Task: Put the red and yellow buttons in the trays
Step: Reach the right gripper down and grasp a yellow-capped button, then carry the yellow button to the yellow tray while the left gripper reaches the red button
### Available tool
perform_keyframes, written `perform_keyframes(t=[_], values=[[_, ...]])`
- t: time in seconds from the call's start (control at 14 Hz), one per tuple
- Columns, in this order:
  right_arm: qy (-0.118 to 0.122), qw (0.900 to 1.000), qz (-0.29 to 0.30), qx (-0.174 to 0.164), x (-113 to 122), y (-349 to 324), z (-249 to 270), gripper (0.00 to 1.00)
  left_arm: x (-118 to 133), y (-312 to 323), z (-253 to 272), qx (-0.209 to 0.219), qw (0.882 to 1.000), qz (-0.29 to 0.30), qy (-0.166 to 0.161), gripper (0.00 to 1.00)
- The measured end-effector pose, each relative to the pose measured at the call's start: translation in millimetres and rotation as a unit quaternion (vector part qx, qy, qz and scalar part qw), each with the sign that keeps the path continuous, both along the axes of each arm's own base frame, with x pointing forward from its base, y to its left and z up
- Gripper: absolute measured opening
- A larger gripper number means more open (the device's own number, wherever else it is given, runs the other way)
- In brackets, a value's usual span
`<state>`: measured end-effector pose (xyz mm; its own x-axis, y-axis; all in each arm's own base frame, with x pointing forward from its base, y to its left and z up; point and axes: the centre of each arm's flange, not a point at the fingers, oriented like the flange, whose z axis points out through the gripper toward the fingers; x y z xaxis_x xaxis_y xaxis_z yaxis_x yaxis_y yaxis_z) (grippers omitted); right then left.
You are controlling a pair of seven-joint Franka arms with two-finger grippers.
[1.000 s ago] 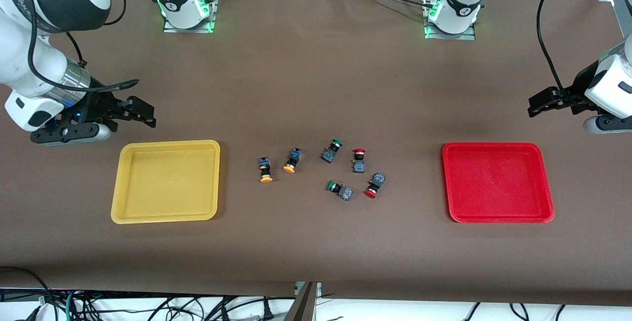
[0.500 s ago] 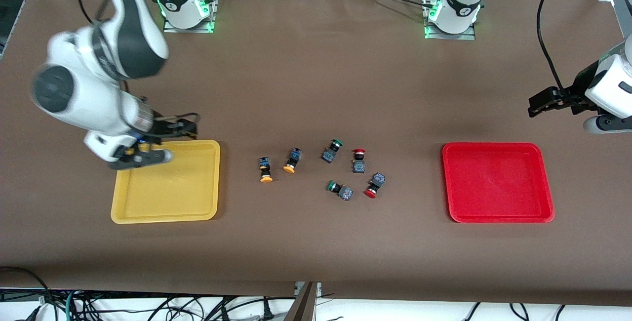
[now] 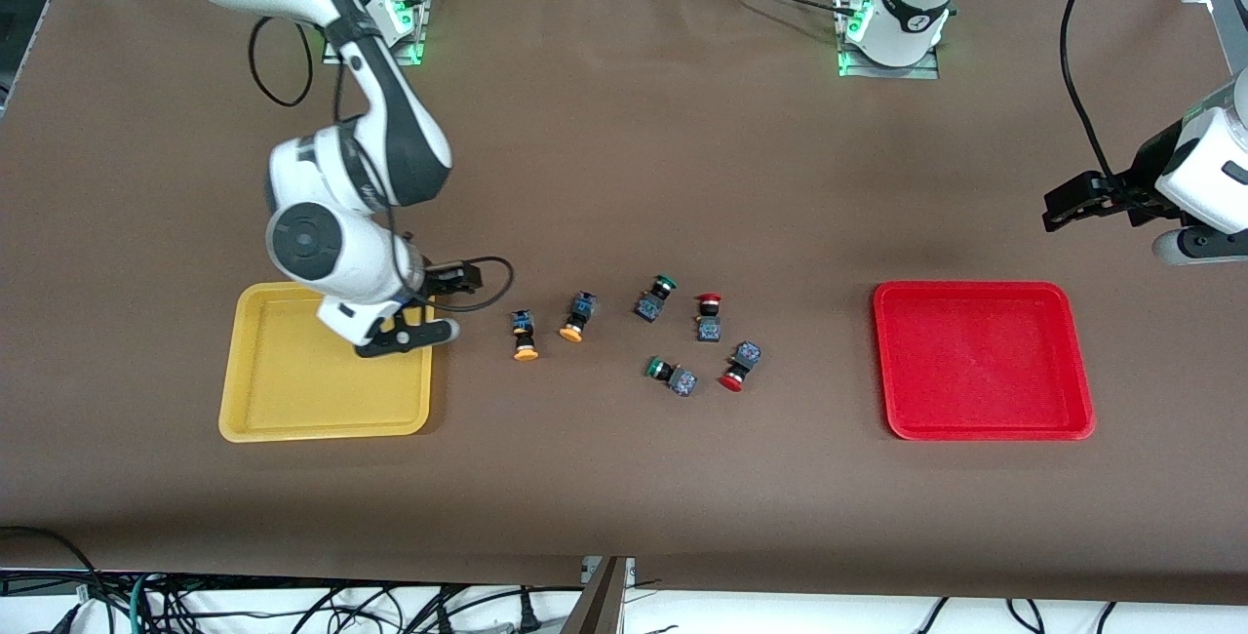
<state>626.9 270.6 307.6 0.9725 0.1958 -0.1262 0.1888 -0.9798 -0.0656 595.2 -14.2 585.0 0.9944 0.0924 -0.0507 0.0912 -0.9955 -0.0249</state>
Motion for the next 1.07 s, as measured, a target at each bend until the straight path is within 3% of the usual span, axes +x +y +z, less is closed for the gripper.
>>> perform_keyframes(t=[0.29, 0.43, 1.07], values=[[-0.022, 1.0, 0.002, 0.003, -3.3, 34.7, -73.0, 1.0, 0.0, 0.1, 0.1, 0.0, 1.0, 0.0, 0.0, 1.0], [-0.02, 1.0, -0.002, 0.006, -4.5, 37.9, -99.6, 1.0, 0.0, 0.1, 0.1, 0.0, 1.0, 0.0, 0.0, 1.0], [-0.029, 0.998, -0.029, 0.04, -4.8, 55.3, -114.0, 0.96, 0.2, -6.7, -0.8, 0.0, 1.0, -0.006, 0.001, 1.0]])
